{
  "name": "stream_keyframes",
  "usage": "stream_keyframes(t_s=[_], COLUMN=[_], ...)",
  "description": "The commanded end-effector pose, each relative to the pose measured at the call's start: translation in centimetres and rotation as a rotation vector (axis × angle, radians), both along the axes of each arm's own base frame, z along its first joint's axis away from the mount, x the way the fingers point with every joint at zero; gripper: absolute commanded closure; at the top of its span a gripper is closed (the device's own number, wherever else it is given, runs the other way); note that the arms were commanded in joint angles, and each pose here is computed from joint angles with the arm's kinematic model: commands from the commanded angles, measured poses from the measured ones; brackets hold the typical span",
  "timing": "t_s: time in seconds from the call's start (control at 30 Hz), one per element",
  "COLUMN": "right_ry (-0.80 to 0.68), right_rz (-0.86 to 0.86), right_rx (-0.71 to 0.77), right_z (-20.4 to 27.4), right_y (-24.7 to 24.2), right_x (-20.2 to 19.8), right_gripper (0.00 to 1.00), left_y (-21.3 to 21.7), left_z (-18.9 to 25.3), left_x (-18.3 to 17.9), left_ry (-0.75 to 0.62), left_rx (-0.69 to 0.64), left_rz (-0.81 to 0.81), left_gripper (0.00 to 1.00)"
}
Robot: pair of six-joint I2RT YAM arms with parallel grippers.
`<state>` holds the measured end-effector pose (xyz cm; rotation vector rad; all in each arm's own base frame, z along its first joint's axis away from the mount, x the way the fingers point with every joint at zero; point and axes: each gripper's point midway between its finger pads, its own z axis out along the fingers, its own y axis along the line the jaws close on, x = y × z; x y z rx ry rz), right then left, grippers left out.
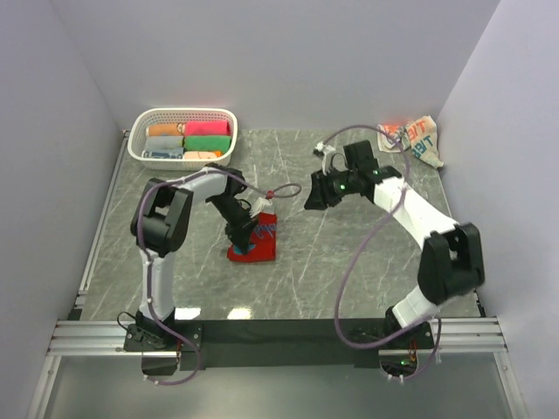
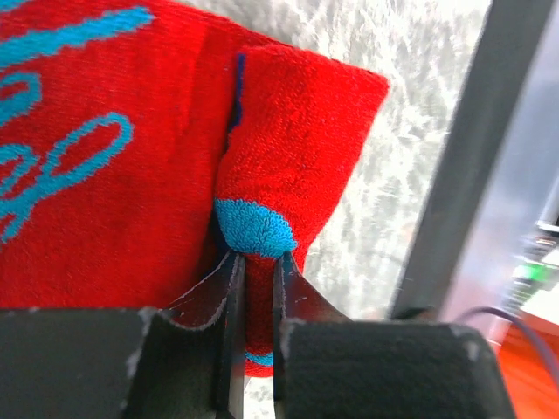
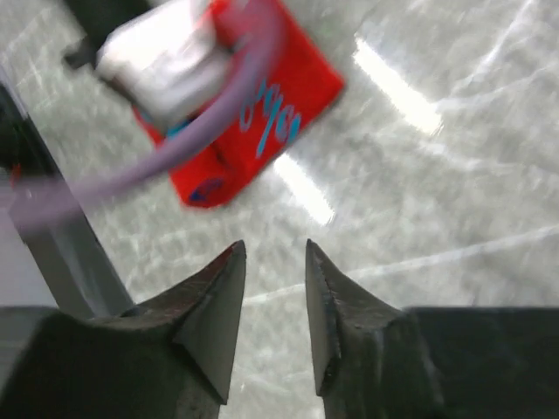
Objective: Roll the towels
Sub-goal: Roll the towel
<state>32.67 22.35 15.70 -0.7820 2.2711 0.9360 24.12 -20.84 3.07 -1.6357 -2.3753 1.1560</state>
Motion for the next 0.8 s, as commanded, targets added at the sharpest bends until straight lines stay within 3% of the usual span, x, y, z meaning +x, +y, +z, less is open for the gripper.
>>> stream_keyframes(t_s=[0.0, 0.23, 0.33, 0.4, 0.47, 0.63, 0.77], right_ry=[-0.169, -0.232, -0.301, -0.339, -0.361, -0.371, -0.431], right_rz=[-0.01, 0.148, 0.266, 0.337, 0.353, 0.44, 0.496], right_rx=[0.041, -0.064, -0.156, -0.171, -0.213, -0.303, -0.342], right_z=[2.5, 1.5, 1.4, 1.4, 0.4, -3.6, -5.3], right_y=[0.2, 1.8, 3.8, 5.4, 6.3, 10.7, 14.0], right_x=[-0.4, -3.8, -5.7, -7.2, -7.1, -7.2, -7.0], right_gripper=[0.61, 0.72, 0.72, 0.67, 0.54, 0.39, 0.37], left_y=[1.1, 1.0, 0.8, 0.6, 0.4, 0.2, 0.4], left_z=[-1.6, -3.3, -3.8, -4.1, -4.4, -4.6, -4.8], left_x=[0.7, 3.4, 3.9, 4.0, 4.4, 4.7, 4.6], left_ry=[0.076, 0.095, 0.109, 0.125, 0.121, 0.129, 0.135], left_rx=[0.085, 0.128, 0.131, 0.135, 0.133, 0.138, 0.149], left_rz=[-0.018, -0.009, 0.0, 0.007, 0.013, 0.021, 0.025], left_gripper=[0.96, 0.95, 0.93, 0.92, 0.92, 0.89, 0.85])
